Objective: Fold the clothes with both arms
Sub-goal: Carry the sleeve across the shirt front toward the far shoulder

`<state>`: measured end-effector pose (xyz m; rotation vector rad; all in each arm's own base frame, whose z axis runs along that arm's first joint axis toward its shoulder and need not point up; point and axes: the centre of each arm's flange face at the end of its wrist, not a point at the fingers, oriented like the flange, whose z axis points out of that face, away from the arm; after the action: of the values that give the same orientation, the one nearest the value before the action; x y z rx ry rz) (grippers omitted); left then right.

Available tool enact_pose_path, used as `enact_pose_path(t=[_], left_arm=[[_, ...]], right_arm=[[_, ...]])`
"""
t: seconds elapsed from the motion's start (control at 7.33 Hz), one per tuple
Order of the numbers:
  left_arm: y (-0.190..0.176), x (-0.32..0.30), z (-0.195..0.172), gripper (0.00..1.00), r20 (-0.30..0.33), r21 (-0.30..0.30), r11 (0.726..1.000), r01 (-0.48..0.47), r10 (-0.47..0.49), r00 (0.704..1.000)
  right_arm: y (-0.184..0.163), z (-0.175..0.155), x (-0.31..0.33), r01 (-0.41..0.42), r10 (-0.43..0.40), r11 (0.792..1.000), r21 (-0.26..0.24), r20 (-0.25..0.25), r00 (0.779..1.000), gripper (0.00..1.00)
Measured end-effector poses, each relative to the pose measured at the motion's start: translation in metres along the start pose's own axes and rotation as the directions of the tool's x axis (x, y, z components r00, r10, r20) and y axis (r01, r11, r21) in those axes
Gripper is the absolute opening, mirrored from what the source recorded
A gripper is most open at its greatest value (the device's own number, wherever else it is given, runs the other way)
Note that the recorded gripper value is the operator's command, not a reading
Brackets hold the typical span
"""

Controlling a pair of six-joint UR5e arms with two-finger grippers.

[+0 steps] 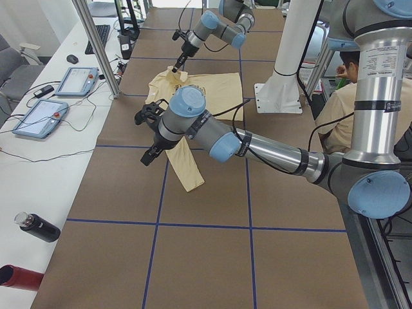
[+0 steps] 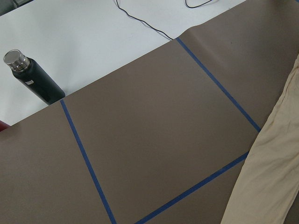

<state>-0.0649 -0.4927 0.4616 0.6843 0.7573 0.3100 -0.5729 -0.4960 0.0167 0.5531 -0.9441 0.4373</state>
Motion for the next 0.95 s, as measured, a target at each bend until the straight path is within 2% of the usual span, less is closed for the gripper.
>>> enact_pose_path(t=[0.27, 0.41, 0.68, 0.95], left_arm=[[0.002, -0.001, 0.0, 1.0, 0.001, -0.002, 1.0, 0.005, -0.005, 1.0], [0.005, -0.001, 0.001, 1.0, 0.0, -0.005, 1.0, 0.009, -0.009, 1.0], [0.007, -0.001, 0.001, 1.0, 0.0, -0.007, 1.0, 0.011, -0.011, 1.0], [0.007, -0.001, 0.001, 1.0, -0.001, -0.008, 1.0, 0.011, -0.011, 1.0]], right_arm=[[0.011, 0.027, -0.041, 0.005, -0.006, 1.0, -0.01, -0.058, 0.998, 0.0], [0.014, 0.043, -0.057, 0.007, -0.008, 1.0, -0.016, -0.096, 0.995, 0.96], [0.017, 0.062, -0.077, -0.04, 0.037, 0.999, -0.02, -0.143, 0.989, 0.99], [0.008, 0.057, -0.099, -0.08, 0.074, 0.996, -0.039, -0.144, 0.987, 1.0]])
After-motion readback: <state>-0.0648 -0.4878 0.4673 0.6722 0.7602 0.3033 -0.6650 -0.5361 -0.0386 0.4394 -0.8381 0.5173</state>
